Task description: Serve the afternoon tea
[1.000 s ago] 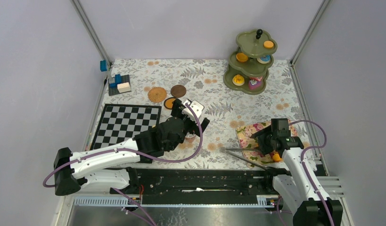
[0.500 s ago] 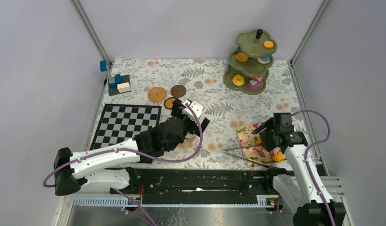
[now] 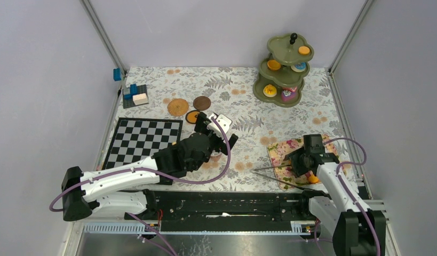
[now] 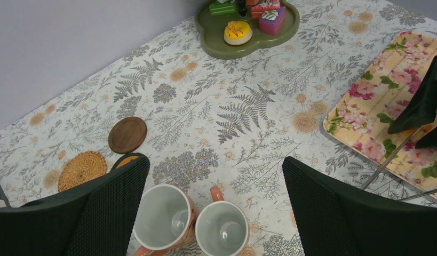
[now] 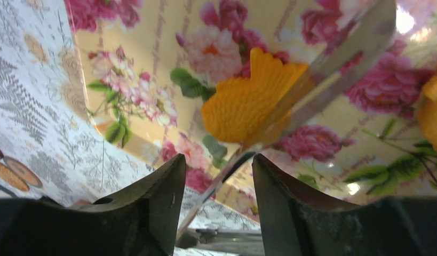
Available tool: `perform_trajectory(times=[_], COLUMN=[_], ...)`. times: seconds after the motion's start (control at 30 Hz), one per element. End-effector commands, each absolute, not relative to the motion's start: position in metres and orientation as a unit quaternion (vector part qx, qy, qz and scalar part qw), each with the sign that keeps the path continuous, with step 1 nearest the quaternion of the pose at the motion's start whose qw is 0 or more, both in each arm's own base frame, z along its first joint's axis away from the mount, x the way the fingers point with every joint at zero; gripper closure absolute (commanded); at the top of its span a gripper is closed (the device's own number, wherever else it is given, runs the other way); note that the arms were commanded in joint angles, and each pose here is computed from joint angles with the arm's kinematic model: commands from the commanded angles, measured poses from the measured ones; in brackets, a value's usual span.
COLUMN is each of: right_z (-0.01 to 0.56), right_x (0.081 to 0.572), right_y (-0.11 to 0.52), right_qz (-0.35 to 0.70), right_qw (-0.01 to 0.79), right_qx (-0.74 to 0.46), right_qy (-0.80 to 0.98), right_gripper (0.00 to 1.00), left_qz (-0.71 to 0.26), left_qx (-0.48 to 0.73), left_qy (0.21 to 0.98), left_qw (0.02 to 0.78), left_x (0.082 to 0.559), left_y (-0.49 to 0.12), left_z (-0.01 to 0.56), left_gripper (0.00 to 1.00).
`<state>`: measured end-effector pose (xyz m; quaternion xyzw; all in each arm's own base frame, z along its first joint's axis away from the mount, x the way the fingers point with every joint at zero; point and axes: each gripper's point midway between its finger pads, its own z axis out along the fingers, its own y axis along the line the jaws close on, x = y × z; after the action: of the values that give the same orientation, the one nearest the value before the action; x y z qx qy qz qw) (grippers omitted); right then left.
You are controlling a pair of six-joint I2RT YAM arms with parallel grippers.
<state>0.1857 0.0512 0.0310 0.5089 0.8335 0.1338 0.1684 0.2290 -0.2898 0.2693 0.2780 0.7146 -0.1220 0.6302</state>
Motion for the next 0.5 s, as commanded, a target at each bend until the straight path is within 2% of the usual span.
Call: perform_trajectory(times=[0.0,0.23,0.47], right_z=[0.035,0.04,0.052], right_x=[0.216,0.214,0.215], right_y=[0.041,0.037,0.039], right_qz=[0.126,0.11,0.12], right_qw=[0.217,0.22,0.224], right_qx=[0.524,0.501,0.5], right_qy=[0.814,0.829,0.828], right_gripper=[0.46,0.71,0.89], left_qz=[-0.136,-0.136,-0.135], left_qx=[0.263,0.261,0.26], left_qy=[0.706,0.705,0.704], left_qw=[0.643,0.646,0.647], left_x=[0.231,0.231,0.231], left_y=[-0.292,-0.29,-0.289], left_z=[0.284,0.286,0.287], left_gripper=[0.01,0.01,0.01])
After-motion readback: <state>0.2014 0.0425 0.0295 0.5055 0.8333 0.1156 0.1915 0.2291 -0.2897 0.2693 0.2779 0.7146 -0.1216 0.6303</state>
